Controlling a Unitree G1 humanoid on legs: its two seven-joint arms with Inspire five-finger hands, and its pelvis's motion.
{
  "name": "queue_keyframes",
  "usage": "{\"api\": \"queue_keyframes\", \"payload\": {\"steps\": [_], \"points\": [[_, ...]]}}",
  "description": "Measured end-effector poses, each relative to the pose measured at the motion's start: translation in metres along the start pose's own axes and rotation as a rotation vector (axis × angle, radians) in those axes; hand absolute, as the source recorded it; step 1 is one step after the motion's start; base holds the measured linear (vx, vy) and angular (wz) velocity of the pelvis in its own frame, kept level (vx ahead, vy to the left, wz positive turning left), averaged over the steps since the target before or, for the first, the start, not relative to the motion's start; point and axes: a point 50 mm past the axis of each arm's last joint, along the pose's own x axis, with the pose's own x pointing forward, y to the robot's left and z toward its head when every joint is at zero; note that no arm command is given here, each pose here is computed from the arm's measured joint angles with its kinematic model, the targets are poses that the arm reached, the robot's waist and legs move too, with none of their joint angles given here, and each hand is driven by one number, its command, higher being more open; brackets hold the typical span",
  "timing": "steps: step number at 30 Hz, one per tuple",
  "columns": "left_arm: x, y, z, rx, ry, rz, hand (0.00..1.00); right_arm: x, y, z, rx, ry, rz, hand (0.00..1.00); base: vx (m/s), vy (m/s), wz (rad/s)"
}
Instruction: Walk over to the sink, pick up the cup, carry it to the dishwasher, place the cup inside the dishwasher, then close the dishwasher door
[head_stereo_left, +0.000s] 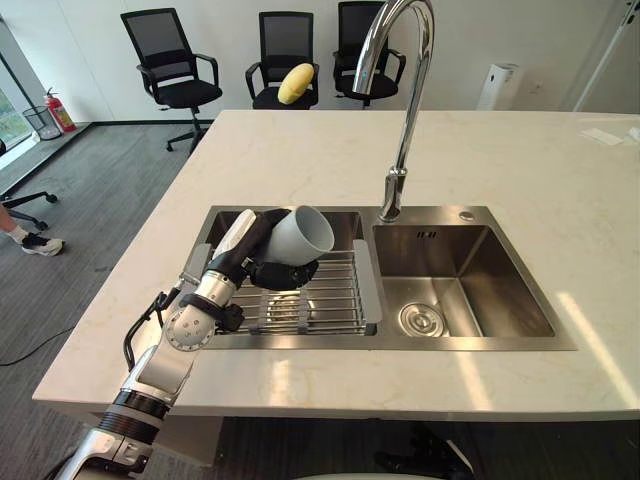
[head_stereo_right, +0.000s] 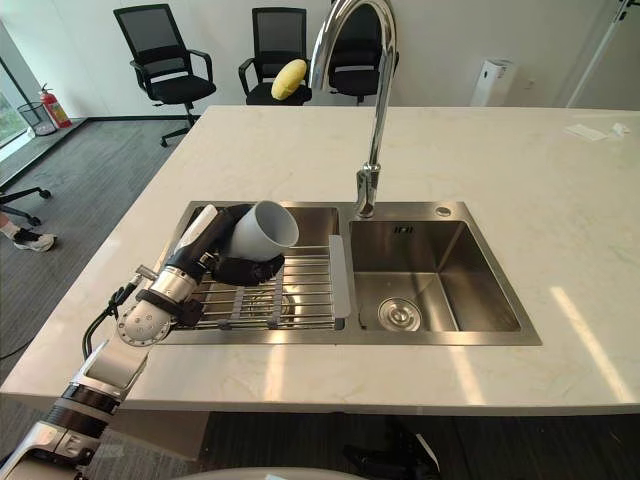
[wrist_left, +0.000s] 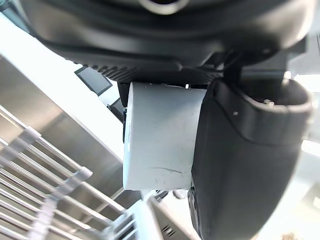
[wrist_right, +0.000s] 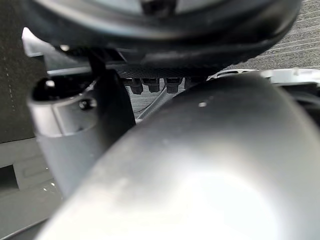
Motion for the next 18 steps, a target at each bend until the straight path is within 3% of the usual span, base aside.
{"api": "queue_keyframes", "payload": {"steps": [18], "points": [[-0.052,-0.018,-0.013,-0.597,-0.01,0.213,0.0,0.005,0.0,0.003,0.023,-0.008,-0.059,1.0,0.0,-0.001,0.02]]}}
